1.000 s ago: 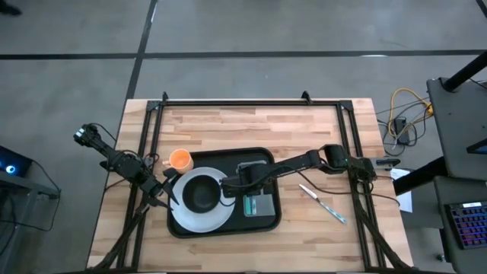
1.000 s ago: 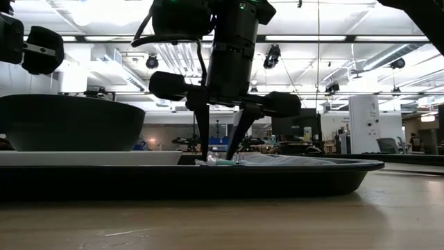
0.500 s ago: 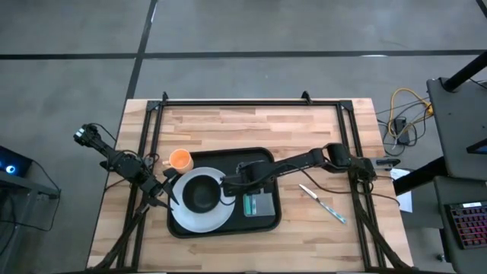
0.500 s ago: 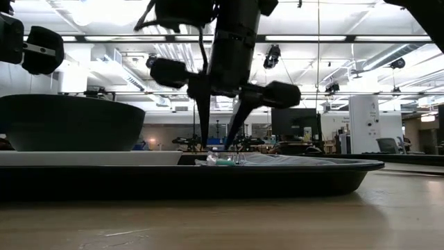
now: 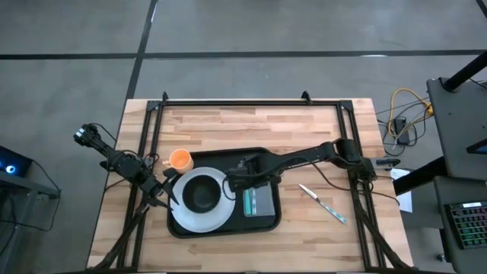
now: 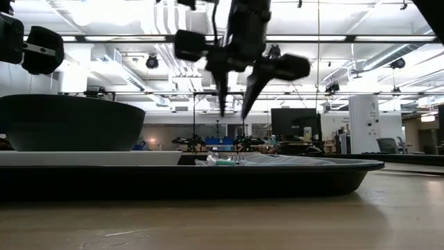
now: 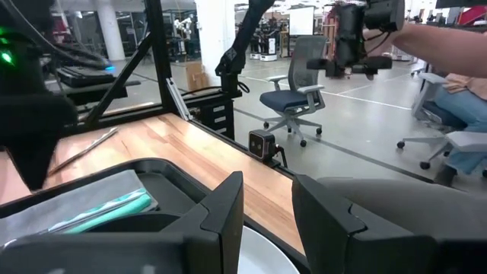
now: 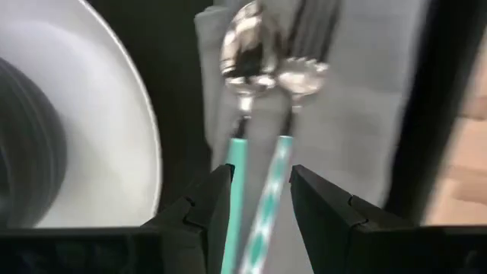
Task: Set up tray
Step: Put the white patterned knife on the gray napkin to the right of the white patterned fork
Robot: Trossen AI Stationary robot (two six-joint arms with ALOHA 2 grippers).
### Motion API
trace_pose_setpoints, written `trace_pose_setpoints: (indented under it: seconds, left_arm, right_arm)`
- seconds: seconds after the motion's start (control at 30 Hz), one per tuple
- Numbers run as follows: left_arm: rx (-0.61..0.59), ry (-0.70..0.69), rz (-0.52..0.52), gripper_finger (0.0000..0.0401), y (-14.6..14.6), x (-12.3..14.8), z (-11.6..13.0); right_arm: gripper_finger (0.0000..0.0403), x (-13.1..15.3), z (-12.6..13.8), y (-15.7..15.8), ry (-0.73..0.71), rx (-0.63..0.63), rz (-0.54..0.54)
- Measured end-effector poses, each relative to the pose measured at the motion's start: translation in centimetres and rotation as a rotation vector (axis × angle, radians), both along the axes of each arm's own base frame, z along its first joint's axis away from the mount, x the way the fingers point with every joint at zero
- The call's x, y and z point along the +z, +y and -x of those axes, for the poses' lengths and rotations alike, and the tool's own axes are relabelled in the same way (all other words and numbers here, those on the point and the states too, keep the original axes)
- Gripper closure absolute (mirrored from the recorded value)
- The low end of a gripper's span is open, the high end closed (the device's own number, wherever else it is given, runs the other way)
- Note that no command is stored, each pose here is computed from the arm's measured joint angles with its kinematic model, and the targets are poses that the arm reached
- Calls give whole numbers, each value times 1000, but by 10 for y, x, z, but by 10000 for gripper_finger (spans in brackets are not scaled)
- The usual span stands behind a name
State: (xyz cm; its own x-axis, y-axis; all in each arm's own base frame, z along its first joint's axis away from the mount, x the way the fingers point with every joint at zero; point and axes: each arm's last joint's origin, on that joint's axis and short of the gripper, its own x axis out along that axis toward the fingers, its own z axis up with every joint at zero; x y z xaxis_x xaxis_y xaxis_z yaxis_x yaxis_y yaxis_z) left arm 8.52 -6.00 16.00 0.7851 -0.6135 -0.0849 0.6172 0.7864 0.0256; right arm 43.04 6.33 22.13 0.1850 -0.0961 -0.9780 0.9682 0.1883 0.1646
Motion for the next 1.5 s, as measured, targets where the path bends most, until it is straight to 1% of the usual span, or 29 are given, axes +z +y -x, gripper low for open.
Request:
trace_pose_setpoints:
  seconds: [0.17, 0.27, 0.37, 0.53, 0.67, 0.8, 0.97, 1.13, 1.27, 1.37, 1.5]
  left_arm:
    - [0, 0, 0, 305, 0, 0, 0]
    - [0, 0, 0, 305, 0, 0, 0]
    - [0, 0, 0, 305, 0, 0, 0]
    - [0, 1, 0, 305, 0, 0, 0]
    - [0, 0, 0, 305, 0, 0, 0]
    - [0, 0, 0, 305, 0, 0, 0]
    - [0, 0, 0, 305, 0, 0, 0]
    - [0, 0, 0, 305, 0, 0, 0]
    - [0, 0, 0, 305, 0, 0, 0]
    - [0, 0, 0, 305, 0, 0, 0]
    - [0, 0, 0, 305, 0, 0, 0]
  right_arm:
    - [274, 23, 11, -7, -10, 47, 41]
    - [275, 30, 18, -12, 8, 72, 47]
    - [275, 37, 32, -17, 77, 65, 42]
    - [265, 51, 55, -21, 72, 83, 59]
    - [251, 56, 82, -23, 78, 88, 61]
    - [239, 45, 104, -20, 46, 128, 62]
    - [228, 14, 129, -22, 62, 200, 60]
    - [223, -5, 155, -22, 74, 257, -19]
    - [223, -13, 173, -13, 60, 379, -57]
    - [227, -15, 187, -4, 74, 432, -64]
    - [232, -17, 209, 7, 74, 466, -63]
